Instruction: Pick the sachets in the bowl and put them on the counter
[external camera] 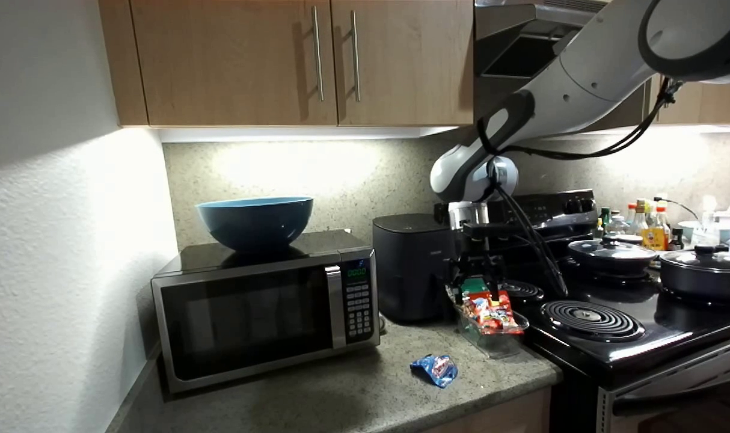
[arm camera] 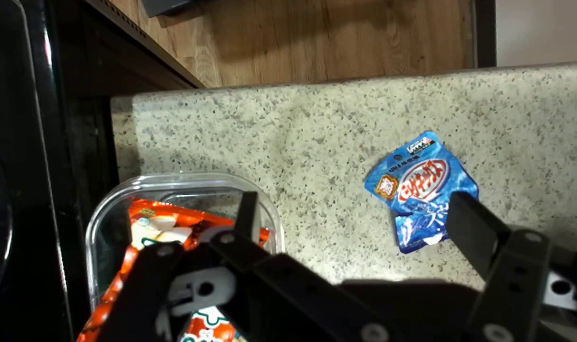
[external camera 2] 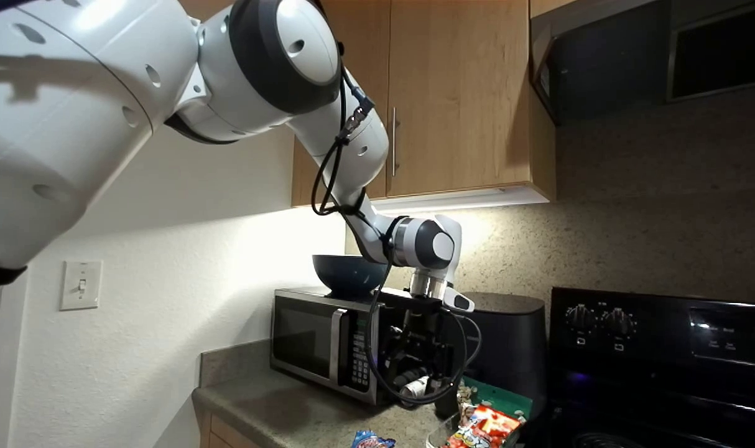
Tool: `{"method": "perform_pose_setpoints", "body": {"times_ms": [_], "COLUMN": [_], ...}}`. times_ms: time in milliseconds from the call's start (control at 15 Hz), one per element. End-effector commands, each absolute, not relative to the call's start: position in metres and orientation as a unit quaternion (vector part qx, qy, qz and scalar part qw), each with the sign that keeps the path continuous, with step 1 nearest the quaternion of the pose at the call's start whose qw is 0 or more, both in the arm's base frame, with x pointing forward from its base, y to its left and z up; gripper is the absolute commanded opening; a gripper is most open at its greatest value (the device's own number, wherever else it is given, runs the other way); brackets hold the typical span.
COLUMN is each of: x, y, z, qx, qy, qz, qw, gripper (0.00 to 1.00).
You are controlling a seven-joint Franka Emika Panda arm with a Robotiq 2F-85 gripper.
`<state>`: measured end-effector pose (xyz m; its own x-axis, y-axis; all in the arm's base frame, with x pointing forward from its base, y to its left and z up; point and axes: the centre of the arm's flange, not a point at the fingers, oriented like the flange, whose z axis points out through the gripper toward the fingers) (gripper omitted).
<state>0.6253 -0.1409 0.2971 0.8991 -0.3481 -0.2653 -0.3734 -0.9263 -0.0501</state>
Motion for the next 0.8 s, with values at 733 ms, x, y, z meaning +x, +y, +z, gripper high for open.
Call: {"method": "perform_pose_setpoints", "body": {"times_ms": [733], "x": [0.665], "y": [-0.231], "z": [0.22], "qx": [-0.926], "qy": [0.364], "qz": [0.089], "qw": [-0.041], "gripper": [0.75]}}
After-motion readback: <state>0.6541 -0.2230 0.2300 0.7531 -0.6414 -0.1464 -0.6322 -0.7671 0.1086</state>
